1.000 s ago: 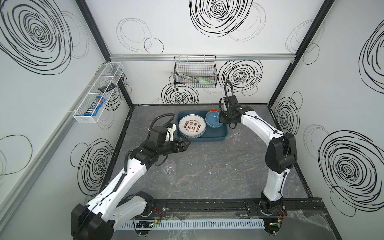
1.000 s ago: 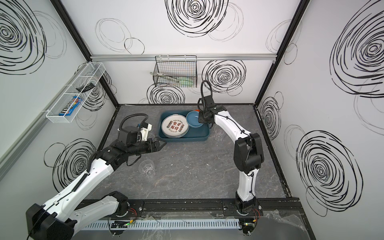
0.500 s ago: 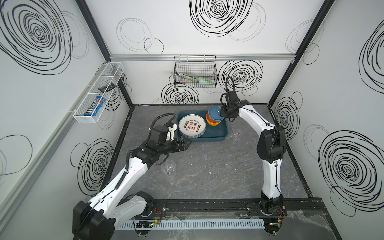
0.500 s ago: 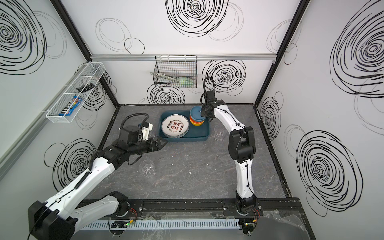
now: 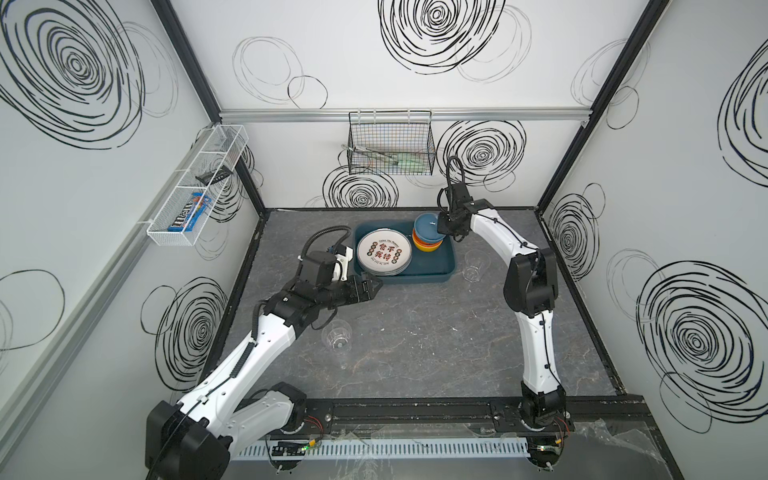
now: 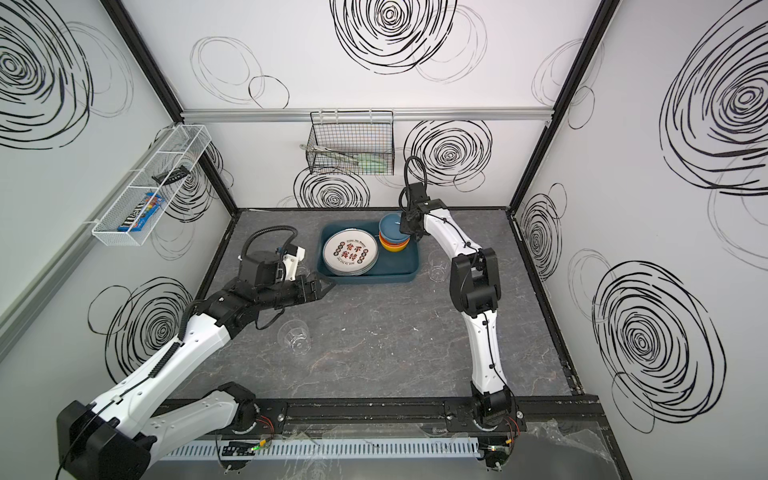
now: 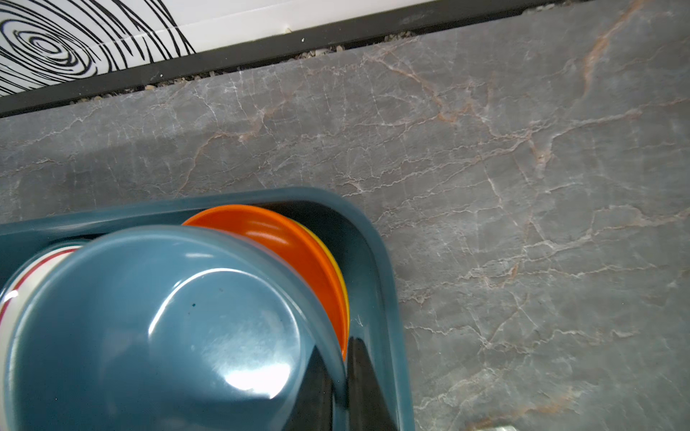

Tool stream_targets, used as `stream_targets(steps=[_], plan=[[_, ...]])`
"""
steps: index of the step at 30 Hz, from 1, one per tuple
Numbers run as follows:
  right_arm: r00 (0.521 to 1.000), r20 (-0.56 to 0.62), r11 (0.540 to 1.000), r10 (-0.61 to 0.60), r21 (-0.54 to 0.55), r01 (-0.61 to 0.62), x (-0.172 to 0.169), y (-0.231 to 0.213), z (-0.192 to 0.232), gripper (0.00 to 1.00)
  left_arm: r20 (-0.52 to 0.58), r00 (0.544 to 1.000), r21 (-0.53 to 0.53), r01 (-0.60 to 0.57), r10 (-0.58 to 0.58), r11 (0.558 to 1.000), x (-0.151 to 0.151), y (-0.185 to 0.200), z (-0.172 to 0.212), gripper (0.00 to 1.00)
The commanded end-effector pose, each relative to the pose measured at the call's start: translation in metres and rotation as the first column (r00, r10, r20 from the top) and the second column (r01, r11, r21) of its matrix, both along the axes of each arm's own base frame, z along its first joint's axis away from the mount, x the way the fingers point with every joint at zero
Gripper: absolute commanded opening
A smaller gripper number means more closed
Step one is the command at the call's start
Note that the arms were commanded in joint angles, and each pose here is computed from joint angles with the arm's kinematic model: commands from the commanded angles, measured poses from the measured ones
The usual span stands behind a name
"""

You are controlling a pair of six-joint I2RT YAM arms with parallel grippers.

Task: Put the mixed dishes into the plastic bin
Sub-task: 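Lower the blue bowl onto the orange bowl in the bin with the right gripper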

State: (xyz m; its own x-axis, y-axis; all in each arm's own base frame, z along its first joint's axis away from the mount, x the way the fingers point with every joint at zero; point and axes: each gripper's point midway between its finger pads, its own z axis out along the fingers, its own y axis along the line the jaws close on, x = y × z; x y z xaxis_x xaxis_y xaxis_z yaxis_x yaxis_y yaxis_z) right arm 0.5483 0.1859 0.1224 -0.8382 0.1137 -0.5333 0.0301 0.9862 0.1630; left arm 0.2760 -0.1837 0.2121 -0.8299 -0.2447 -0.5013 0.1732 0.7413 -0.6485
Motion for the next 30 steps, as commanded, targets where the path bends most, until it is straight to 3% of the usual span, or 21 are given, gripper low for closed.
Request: stream_targets(steps=[1,22,25,30], plan=[[1.000,0.031,1.000,0.002,0.008,-0.002,0.007,0.002,0.012,0.02,0.019,1.000,-0.016,-0.012,0.012,1.000,0.004,0.001,0.002,0.91],[0.999,0.034,1.000,-0.007,-0.012,0.007,0.015,0.006,-0.007,0.04,0.017,1.000,-0.022,-0.023,0.024,0.999,0.003,0.005,-0.001,0.91],[0.999,0.031,1.000,-0.007,-0.013,0.008,0.016,0.006,-0.010,0.07,0.016,1.000,-0.022,-0.025,0.026,0.999,0.003,0.006,-0.002,0.91],[1.000,0.026,1.000,-0.008,-0.009,0.009,0.015,0.008,-0.011,0.21,0.010,1.000,-0.023,-0.029,0.029,0.999,0.002,0.007,-0.004,0.91]])
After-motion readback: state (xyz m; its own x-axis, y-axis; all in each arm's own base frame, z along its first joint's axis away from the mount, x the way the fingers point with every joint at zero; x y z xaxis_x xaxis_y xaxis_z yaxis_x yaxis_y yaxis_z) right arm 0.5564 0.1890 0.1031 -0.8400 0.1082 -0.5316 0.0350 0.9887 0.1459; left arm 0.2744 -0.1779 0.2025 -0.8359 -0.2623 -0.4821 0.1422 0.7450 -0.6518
